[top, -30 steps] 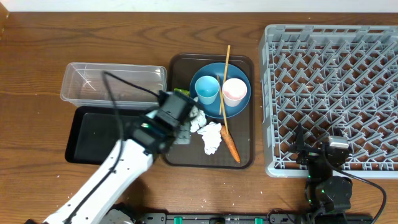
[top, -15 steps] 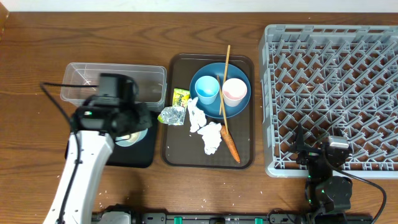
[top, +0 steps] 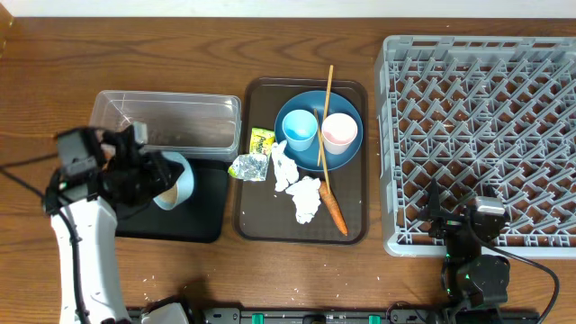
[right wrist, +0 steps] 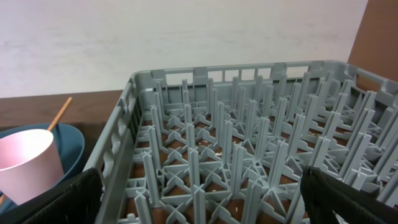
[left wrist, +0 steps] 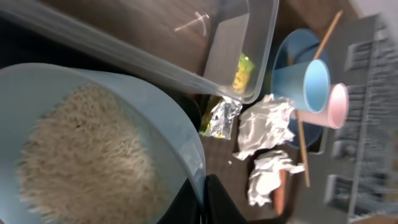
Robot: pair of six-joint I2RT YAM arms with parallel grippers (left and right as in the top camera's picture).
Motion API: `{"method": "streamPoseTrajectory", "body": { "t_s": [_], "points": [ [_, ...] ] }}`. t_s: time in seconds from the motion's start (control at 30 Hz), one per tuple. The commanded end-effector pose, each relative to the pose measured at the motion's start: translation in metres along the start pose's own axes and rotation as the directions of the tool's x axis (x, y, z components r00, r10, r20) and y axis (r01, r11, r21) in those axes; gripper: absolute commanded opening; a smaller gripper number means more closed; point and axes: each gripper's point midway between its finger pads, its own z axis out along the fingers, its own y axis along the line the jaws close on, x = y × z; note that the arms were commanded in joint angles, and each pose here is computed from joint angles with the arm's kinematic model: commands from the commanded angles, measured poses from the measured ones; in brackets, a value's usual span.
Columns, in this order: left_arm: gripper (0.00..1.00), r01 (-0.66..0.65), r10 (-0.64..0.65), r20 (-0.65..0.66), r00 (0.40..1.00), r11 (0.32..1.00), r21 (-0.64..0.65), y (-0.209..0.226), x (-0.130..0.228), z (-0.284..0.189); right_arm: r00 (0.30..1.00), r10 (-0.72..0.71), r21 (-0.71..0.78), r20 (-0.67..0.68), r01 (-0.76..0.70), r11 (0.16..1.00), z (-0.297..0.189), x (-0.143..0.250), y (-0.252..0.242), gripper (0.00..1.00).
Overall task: Sort waste into correct bins and load items into the dishwasher rack
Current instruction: 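Lift the bowl with the left gripper and carry it over the black tray, then tilt the bowl with the left gripper to pour rice onto the black tray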
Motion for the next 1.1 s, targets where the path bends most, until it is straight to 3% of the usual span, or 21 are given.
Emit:
{"method": "streamPoseTrajectory", "body": {
  "t_s": [0.0,0.23,0.5,0.9,1.07],
  "points": [
    [0.06,-0.011,0.008,0.024,1.0,0.988,0.157,-0.007,0.005,-0.005,1.0,0.003,-0.013,-0.005,-0.003,1.0,0.0,0.002,0.003,0.99],
    [0.06,0.02,-0.068,0.12,0.99,0.933,0.36,-0.003,0.005,-0.027,1.0,0.003,-0.013,-0.005,-0.003,1.0,0.0,0.002,0.003,0.99],
    [0.06,0.084,-0.183,0.182,0.966,0.89,0.447,0.012,-0.002,-0.044,1.0,0.003,-0.013,-0.005,-0.003,1.0,0.0,0.002,0.003,0.99],
    [0.06,0.119,-0.27,0.143,0.952,0.759,0.639,-0.003,-0.011,-0.053,1.0,0.003,-0.013,-0.005,-0.003,1.0,0.0,0.002,0.003,0.99],
    [0.06,0.175,-0.313,0.101,0.945,0.738,0.652,0.0,-0.009,-0.05,1.0,0.003,-0.013,-0.005,-0.003,1.0,0.0,0.002,0.003,0.99]
  ]
}}
